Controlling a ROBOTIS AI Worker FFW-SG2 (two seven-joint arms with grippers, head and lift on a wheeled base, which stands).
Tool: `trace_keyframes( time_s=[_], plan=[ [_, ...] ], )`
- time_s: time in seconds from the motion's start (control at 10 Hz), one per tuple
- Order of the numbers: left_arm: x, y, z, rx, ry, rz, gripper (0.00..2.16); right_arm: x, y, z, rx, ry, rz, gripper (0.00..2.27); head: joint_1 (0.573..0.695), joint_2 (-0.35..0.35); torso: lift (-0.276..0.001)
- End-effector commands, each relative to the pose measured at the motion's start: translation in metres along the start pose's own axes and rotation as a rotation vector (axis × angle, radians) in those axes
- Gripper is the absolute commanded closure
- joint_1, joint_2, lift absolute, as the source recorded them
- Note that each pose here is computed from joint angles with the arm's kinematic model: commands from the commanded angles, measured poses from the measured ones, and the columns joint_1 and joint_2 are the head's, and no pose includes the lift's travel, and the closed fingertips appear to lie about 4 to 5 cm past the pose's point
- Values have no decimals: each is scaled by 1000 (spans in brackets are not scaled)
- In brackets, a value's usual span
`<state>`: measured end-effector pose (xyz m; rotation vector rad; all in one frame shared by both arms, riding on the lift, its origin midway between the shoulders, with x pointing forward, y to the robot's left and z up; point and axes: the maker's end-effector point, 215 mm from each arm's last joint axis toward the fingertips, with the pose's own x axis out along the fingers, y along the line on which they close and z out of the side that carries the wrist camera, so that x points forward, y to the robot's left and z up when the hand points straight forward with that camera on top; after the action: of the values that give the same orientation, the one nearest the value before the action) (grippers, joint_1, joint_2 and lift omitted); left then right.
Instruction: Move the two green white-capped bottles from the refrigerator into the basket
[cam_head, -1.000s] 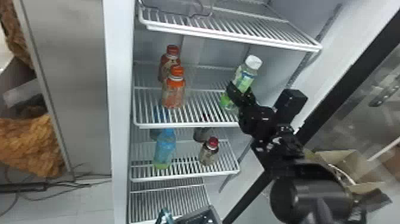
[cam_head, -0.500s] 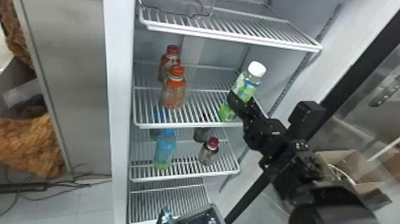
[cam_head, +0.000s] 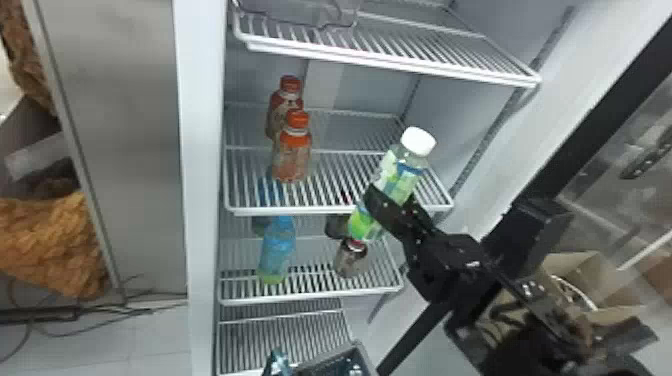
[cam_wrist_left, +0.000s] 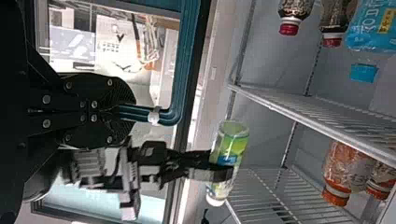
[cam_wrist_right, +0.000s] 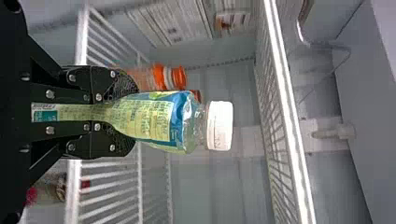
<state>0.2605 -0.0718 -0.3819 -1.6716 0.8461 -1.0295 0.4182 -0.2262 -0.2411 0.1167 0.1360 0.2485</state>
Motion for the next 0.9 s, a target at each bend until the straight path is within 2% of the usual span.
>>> trace_keyframes(
  time_s=[0.0,0.4,0.6,0.8],
  plan=[
    [0,0,2,3,-4,-1,1214,-19,19,-3,16,37,28,1053,695,-350,-4],
    [-4,3,13,20,-36,8,1214,-67,57,-30,75,190,85,1052,695,-350,-4],
    [-4,4,13,21,-36,13,1214,-97,63,-45,79,285,73,1053,695,-350,-4],
    [-5,5,18,29,-51,14,1214,-113,57,-60,83,346,44,1053,695,-350,-4]
  ],
)
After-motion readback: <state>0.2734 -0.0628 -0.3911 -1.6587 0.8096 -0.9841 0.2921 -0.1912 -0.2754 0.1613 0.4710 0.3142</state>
